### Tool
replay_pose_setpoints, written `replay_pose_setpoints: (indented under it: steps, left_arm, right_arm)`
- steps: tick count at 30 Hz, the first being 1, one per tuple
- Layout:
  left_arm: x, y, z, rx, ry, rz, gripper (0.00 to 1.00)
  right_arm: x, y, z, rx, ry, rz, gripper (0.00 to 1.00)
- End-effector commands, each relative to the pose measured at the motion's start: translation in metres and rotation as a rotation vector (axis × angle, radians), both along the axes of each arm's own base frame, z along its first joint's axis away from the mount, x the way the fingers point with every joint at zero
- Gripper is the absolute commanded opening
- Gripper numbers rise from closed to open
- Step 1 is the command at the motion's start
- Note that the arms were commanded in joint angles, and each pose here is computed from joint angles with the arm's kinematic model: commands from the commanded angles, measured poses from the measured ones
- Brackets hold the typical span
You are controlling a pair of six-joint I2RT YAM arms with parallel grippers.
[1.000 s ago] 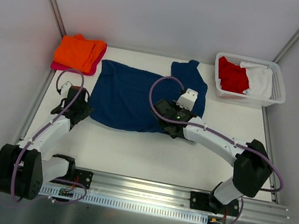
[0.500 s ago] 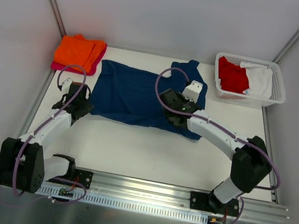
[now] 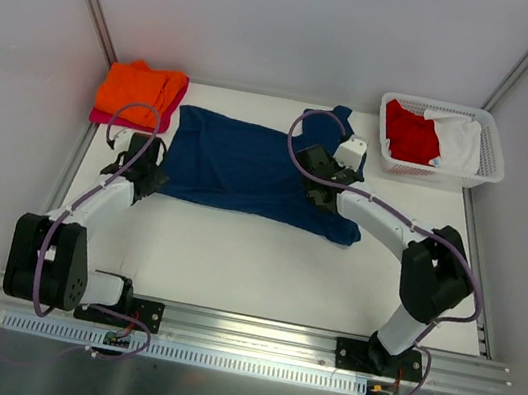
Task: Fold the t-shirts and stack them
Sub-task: Fold the flattened tshirt in 1/3 of the way
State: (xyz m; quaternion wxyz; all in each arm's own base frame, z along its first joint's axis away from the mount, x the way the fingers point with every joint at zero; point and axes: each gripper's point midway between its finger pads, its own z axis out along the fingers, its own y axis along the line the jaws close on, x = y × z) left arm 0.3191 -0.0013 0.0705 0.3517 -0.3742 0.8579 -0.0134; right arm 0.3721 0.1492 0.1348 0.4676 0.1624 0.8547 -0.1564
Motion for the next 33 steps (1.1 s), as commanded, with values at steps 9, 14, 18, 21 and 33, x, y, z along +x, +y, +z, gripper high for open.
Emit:
replay_pose_setpoints:
  steps: [9, 14, 18, 21, 33]
  left_arm:
    - [0.035, 0.009, 0.015, 0.06, -0.046, 0.005, 0.0]
    - [0.054, 0.006, 0.021, 0.054, -0.063, -0.01, 0.0]
    - [0.07, 0.001, 0.019, 0.044, -0.067, -0.038, 0.0]
    - [0.083, -0.004, 0.02, 0.031, -0.081, -0.059, 0.0]
    - [0.124, -0.017, 0.007, 0.013, -0.087, -0.143, 0.0]
  right_arm:
    - [0.041, 0.009, 0.018, 0.01, -0.035, 0.014, 0.0]
    - [0.057, 0.009, 0.019, 0.024, -0.033, 0.013, 0.01]
    - [0.068, 0.003, 0.018, 0.018, -0.027, 0.001, 0.01]
    - [0.074, 0.001, 0.017, 0.013, -0.027, -0.007, 0.01]
    - [0.092, -0.006, -0.003, 0.015, 0.007, -0.033, 0.01]
